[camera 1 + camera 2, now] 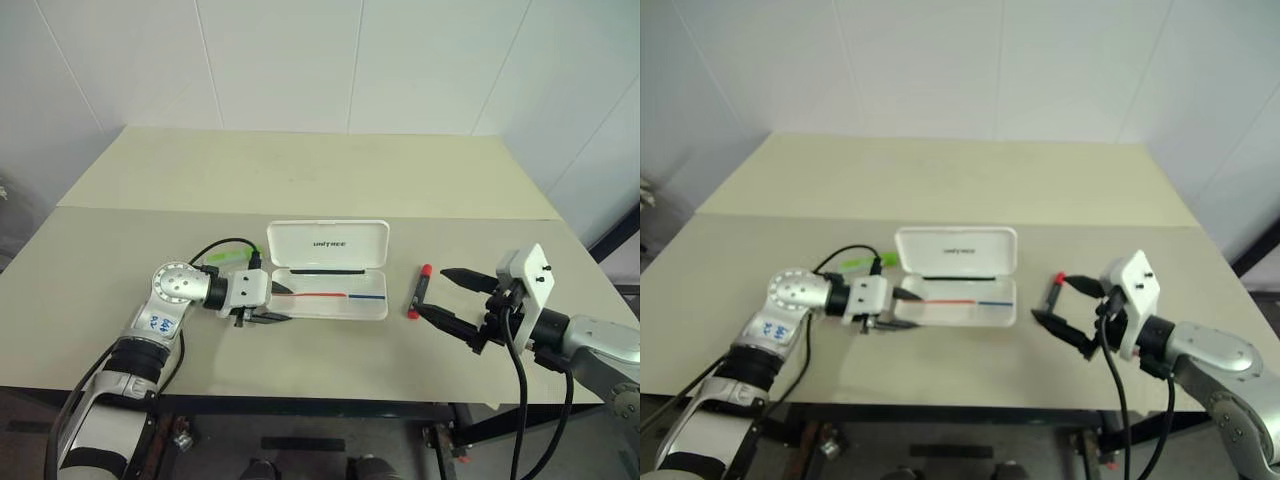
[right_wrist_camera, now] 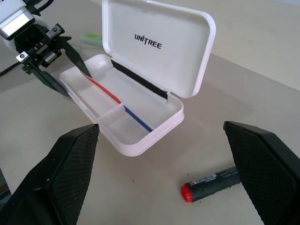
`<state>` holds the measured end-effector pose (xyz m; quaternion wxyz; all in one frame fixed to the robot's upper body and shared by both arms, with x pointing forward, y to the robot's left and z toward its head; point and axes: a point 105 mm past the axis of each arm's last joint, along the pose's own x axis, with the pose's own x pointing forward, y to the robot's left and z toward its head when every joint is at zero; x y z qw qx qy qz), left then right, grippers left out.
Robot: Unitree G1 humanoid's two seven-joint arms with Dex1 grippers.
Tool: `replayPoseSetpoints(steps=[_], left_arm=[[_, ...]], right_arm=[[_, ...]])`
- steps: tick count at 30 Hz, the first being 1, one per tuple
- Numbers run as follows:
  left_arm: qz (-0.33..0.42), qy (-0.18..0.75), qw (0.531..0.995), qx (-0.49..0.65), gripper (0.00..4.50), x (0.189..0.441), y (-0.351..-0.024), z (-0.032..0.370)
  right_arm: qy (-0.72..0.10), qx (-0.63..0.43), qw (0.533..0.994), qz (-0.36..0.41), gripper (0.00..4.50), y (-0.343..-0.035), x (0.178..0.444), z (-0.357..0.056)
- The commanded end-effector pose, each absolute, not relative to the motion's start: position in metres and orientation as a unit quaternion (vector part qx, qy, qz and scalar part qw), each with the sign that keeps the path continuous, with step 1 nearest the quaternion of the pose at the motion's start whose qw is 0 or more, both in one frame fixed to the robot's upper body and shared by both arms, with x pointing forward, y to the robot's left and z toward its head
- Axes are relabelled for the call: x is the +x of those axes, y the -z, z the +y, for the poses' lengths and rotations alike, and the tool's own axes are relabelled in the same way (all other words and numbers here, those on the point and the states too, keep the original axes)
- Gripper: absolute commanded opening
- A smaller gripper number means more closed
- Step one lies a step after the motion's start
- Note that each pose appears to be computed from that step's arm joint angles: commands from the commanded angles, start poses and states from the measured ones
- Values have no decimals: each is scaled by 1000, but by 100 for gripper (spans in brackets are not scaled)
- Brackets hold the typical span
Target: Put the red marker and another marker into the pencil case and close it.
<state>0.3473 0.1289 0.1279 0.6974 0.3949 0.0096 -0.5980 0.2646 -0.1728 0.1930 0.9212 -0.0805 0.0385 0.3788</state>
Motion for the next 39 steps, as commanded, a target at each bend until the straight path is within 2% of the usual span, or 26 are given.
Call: replayPoseSetpoints(steps=[1, 3, 4, 5, 10, 11, 25, 28, 33, 35, 39], left_arm=[[1, 598, 689, 410, 197, 343, -127, 125], [0, 603, 683, 413, 197, 340, -125, 125], [-2, 603, 680, 417, 253, 340, -125, 125], [-2, 603, 678, 420, 269, 340, -124, 125], [-5, 607, 675, 419, 430, 337, -126, 125], [-5, 609, 675, 416, 449, 336, -127, 125], [-17, 640, 685, 348, 449, 305, -159, 123], [-46, 629, 710, 312, 449, 304, -177, 125], [-84, 637, 725, 246, 449, 299, -197, 132], [-136, 639, 734, 188, 449, 296, -216, 136], [-107, 627, 747, 197, 449, 301, -210, 156]], right_arm=[[-377, -93, 921, 19, 450, -201, 260, -171], [-377, -93, 922, 19, 450, -200, 260, -171], [-377, -93, 921, 20, 450, -200, 260, -171], [-376, -93, 922, 20, 450, -200, 260, -171], [-377, -94, 921, 21, 450, -200, 260, -172], [-377, -94, 921, 22, 450, -200, 260, -172], [-363, -90, 927, 24, 450, -197, 264, -174], [-306, -81, 948, 37, 450, -184, 277, -182], [-192, -70, 976, 78, 450, -155, 308, -194], [-174, -45, 981, 77, 450, -152, 318, -184], [-142, -15, 986, 81, 450, -147, 335, -170]])
